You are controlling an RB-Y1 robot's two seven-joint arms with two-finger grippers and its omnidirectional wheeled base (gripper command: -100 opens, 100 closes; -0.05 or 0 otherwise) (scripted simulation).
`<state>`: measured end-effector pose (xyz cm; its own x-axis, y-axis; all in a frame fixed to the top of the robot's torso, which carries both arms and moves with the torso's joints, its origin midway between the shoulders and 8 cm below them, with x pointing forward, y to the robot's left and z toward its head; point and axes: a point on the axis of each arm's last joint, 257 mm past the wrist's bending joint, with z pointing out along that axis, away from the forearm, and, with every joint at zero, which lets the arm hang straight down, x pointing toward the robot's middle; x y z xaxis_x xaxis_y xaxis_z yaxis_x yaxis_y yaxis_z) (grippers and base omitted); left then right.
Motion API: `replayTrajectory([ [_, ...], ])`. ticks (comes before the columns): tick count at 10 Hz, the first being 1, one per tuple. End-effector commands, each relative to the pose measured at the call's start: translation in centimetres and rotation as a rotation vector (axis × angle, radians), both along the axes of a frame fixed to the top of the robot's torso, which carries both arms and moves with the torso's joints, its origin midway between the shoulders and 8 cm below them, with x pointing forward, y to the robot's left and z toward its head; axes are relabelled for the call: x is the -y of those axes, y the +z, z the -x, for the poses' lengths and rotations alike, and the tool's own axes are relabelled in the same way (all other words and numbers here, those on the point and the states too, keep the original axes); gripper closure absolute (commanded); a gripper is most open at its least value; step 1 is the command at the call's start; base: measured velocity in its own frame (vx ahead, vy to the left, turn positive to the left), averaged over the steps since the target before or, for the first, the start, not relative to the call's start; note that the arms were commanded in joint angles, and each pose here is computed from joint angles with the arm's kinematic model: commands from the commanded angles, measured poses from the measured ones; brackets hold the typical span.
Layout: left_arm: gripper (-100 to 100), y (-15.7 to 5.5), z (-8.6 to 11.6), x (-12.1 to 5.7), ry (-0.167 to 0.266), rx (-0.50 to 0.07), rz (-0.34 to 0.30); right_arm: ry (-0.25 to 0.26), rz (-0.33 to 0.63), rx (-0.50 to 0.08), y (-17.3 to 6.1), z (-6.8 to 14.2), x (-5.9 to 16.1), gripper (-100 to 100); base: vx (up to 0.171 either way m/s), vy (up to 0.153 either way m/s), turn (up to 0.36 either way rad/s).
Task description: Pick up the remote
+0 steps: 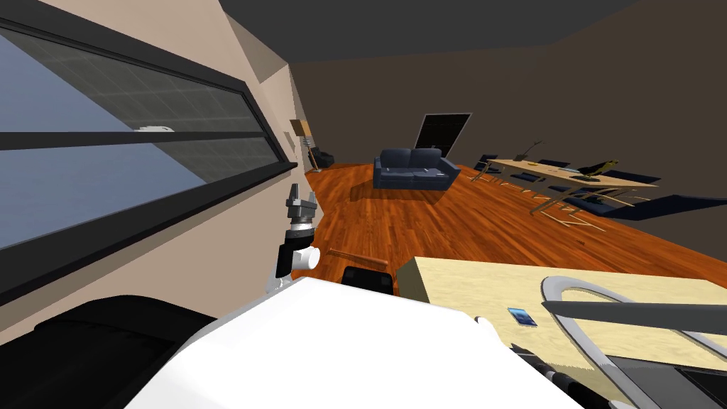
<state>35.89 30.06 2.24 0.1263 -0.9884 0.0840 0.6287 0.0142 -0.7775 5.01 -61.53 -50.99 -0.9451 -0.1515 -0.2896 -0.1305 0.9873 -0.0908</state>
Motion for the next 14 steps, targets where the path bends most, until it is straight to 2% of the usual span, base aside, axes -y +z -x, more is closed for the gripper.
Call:
replayTrajectory([
  [1,0,0.0,0.0,0.0,0.0,0.0,0.0,0.0,0.0,0.0,0.0,0.0,0.0,0,0.0,0.0,0.0],
  [2,0,0.0,0.0,0.0,0.0,0.0,0.0,-0.013,-0.001,-0.003,-1.3,0.5,-0.9,-100,0.01,-0.036,0.092],
  [3,0,0.0,0.0,0.0,0.0,0.0,0.0,-0.02,-0.002,-0.006,-2.0,0.8,-1.5,-100,0.023,-0.079,0.11],
  [4,0,0.0,0.0,0.0,0.0,0.0,0.0,-0.016,-0.004,-0.005,-1.6,0.6,-1.2,-100,0.012,-0.04,0.024],
  [5,0,0.0,0.0,0.0,0.0,0.0,0.0,-0.016,-0.002,-0.005,-1.7,0.6,-1.2,100,0.002,-0.007,-0.002],
  [9,0,0.0,0.0,0.0,0.0,0.0,0.0,-0.016,-0.002,-0.005,-1.7,0.6,-1.2,100,0.0,0.0,0.0],
  [10,0,0.0,0.0,0.0,0.0,0.0,0.0,-0.016,-0.002,-0.005,-1.7,0.6,-1.2,0,0.0,0.0,0.0],
  [11,0,0.0,0.0,0.0,0.0,0.0,0.0,-0.008,-0.001,-0.002,-0.8,0.3,-0.6,100,0.003,0.037,-0.096],
  [12,0,0.0,0.0,0.0,0.0,0.0,0.0,0.0,0.0,0.0,0.0,0.0,0.0,100,-0.019,0.072,-0.113],
  [13,0,0.0,0.0,0.0,0.0,0.0,0.0,-0.002,0.003,-0.001,-0.5,0.1,-0.3,100,-0.014,0.033,-0.026],
  [14,0,0.0,0.0,0.0,0.0,0.0,0.0,-0.003,0.001,-0.001,-0.4,0.1,-0.2,0,-0.002,0.006,0.0],
])
